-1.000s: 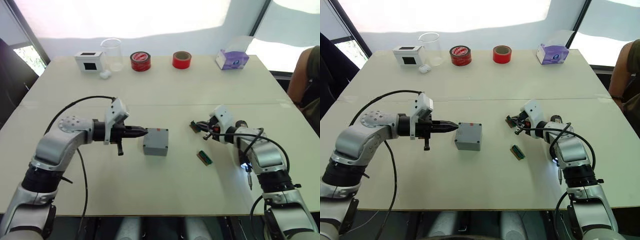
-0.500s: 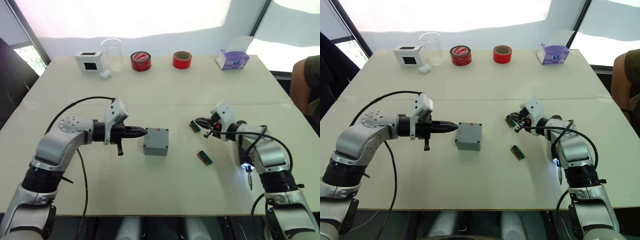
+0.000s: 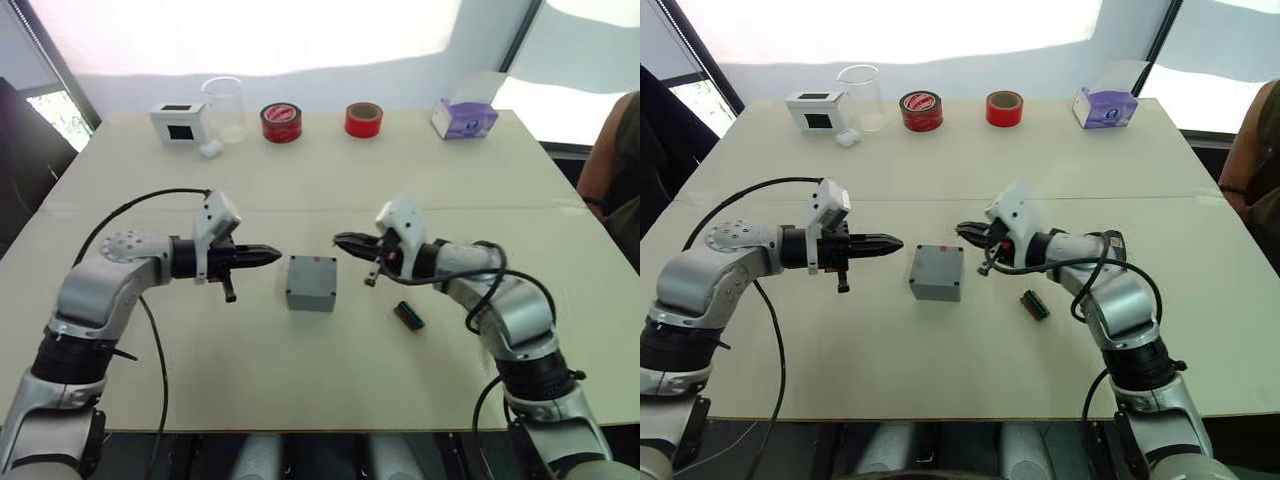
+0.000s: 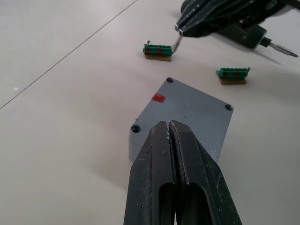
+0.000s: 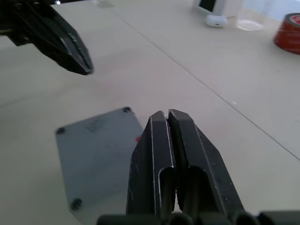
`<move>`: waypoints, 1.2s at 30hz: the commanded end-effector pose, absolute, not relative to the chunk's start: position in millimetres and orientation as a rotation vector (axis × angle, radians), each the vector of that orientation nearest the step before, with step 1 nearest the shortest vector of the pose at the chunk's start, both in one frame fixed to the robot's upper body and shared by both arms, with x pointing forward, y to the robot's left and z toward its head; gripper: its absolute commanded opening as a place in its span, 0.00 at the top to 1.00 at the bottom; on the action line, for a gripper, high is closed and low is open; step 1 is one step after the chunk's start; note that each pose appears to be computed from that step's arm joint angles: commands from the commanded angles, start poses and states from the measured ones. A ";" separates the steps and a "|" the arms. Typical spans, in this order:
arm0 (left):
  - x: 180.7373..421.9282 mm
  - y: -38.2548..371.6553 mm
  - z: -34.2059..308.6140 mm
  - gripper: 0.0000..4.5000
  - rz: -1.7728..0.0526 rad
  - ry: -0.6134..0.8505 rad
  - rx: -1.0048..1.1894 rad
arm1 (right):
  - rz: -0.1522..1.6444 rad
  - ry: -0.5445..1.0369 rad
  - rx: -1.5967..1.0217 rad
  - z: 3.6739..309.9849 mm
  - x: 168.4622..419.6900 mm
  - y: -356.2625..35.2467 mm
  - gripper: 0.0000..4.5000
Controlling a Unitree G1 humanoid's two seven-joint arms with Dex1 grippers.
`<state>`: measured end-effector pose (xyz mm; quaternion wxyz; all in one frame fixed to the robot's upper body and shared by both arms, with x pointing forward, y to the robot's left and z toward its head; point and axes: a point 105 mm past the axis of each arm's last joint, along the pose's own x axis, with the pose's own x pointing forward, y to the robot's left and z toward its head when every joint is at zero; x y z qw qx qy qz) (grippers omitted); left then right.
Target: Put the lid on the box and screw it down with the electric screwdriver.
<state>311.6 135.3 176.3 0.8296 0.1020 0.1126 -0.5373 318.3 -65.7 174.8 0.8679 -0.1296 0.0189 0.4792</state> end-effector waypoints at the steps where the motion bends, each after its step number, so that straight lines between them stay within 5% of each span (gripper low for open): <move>1: 308.0 133.6 185.3 1.00 -1.147 0.199 0.224 | 1.007 0.016 -0.270 179.9 315.1 -62.6 1.00; 36: 305.9 132.7 177.5 1.00 -1.154 0.204 0.226 | 0.968 0.093 -0.310 154.0 324.9 -70.8 1.00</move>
